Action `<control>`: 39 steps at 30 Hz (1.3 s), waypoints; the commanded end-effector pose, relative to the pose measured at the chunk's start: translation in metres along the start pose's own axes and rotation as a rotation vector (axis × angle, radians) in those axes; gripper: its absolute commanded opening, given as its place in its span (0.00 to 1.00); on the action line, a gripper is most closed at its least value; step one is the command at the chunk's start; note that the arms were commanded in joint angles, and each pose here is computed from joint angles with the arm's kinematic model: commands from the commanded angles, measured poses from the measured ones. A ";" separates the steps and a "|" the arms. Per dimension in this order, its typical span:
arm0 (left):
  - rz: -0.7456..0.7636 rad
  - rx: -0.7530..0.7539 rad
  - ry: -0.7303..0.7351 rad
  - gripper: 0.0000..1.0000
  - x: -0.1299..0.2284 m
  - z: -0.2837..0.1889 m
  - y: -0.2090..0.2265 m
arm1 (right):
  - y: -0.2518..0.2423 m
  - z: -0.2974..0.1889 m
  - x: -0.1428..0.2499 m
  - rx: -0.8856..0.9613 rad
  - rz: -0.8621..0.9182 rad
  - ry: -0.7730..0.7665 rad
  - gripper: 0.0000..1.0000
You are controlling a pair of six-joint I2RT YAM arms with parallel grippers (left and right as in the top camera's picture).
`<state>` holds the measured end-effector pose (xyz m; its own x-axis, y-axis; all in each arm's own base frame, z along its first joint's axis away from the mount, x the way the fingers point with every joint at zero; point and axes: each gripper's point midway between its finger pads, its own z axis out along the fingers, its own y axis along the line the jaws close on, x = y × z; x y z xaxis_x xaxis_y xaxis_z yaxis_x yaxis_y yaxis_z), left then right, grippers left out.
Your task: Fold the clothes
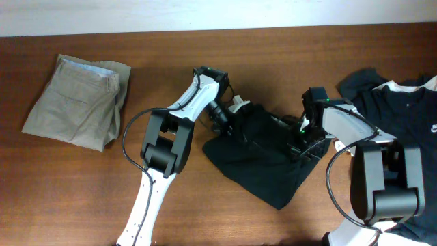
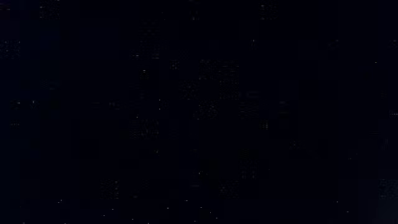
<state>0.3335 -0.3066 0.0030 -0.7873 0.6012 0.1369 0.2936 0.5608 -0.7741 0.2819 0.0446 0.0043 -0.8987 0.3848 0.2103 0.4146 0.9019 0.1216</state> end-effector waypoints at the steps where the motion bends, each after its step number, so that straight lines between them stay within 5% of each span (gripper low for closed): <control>1: -0.047 -0.155 0.010 0.01 0.011 -0.052 0.044 | 0.002 -0.054 -0.006 0.035 -0.085 -0.086 0.13; 6: 0.072 -0.279 -0.319 0.00 0.004 -0.196 0.005 | 0.025 -0.151 -0.002 -0.067 -0.144 -0.292 0.19; 10: 0.094 -0.443 -0.525 0.00 0.051 -0.302 0.000 | 0.030 -0.172 0.001 -0.105 -0.155 -0.350 0.21; 17: 0.030 -0.597 -0.752 0.00 0.151 -0.421 0.087 | 0.032 -0.170 0.007 -0.123 -0.147 -0.322 0.21; 21: -0.014 -0.776 -0.712 0.00 0.190 -0.449 0.137 | 0.033 -0.171 0.005 -0.133 -0.105 -0.325 0.21; 28: -0.254 -0.691 -0.625 0.00 0.191 -0.411 0.231 | 0.033 -0.171 0.005 -0.137 -0.078 -0.324 0.22; 34: -0.287 -0.677 -0.629 0.00 0.200 -0.415 0.216 | 0.033 -0.171 0.005 -0.137 -0.078 -0.324 0.22; 39: -0.163 -0.645 -0.793 0.00 0.181 -0.447 0.143 | 0.033 -0.171 0.005 -0.137 -0.078 -0.323 0.22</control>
<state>0.4689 0.1556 0.1417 -0.9497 0.0849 -0.3016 0.1715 0.9464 -0.2736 0.3137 0.0427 0.1700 -0.9234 0.3676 -0.1106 0.3329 0.9102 0.2463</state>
